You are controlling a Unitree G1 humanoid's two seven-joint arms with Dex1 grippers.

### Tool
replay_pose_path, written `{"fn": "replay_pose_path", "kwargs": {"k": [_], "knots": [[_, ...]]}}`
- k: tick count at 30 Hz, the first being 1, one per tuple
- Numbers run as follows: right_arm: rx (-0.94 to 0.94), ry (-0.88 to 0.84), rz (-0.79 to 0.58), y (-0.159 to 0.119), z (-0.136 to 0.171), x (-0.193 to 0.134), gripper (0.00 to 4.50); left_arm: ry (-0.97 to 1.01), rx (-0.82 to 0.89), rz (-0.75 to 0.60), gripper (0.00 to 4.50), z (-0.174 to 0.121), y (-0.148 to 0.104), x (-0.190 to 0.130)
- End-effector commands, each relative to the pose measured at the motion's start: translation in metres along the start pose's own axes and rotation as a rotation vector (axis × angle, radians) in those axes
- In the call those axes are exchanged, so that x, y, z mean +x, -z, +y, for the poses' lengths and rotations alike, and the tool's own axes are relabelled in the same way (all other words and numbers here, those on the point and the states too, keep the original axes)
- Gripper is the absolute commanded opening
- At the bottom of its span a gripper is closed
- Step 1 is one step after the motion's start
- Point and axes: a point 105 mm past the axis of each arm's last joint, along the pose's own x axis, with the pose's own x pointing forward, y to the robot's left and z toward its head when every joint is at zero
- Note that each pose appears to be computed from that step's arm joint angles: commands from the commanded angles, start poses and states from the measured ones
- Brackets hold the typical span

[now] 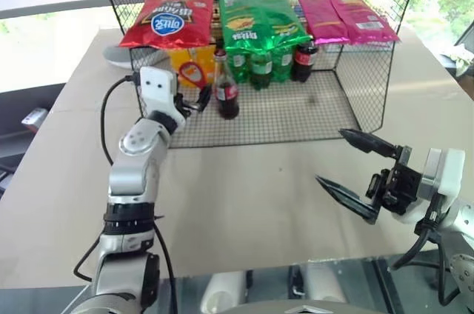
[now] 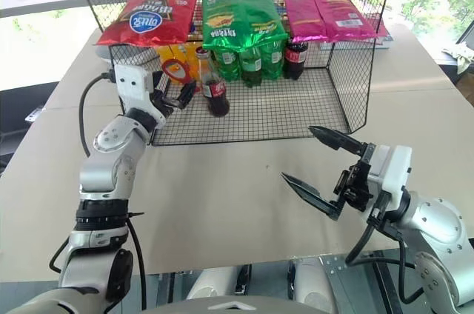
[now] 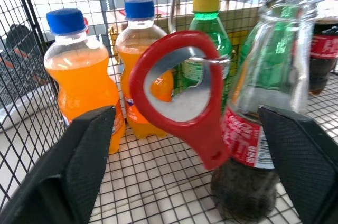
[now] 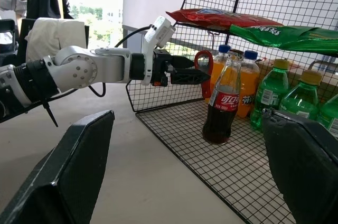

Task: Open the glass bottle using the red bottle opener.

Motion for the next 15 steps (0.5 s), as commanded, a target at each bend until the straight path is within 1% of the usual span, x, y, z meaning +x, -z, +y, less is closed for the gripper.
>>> {"fn": "replay_pose_path", "kwargs": {"k": [1, 11, 14, 15], "knots": [[-0.046, -0.008, -0.029, -0.0109, 0.0025, 0.0022, 4.50, -0.001, 0.045, -0.059, 3.23, 0.0045, -0.0166, 0.0018], [-0.046, -0.003, -0.032, -0.0109, 0.0024, 0.0054, 4.50, 0.027, 0.079, -0.082, 3.23, 0.0049, -0.0193, 0.0037], [-0.046, -0.003, -0.032, -0.0111, 0.0021, 0.0060, 4.50, 0.044, 0.080, -0.093, 2.45, 0.0036, -0.0212, 0.0042], [-0.046, -0.003, -0.032, -0.0111, 0.0021, 0.0061, 4.50, 0.050, 0.083, -0.096, 1.95, 0.0029, -0.0218, 0.0042]]}}
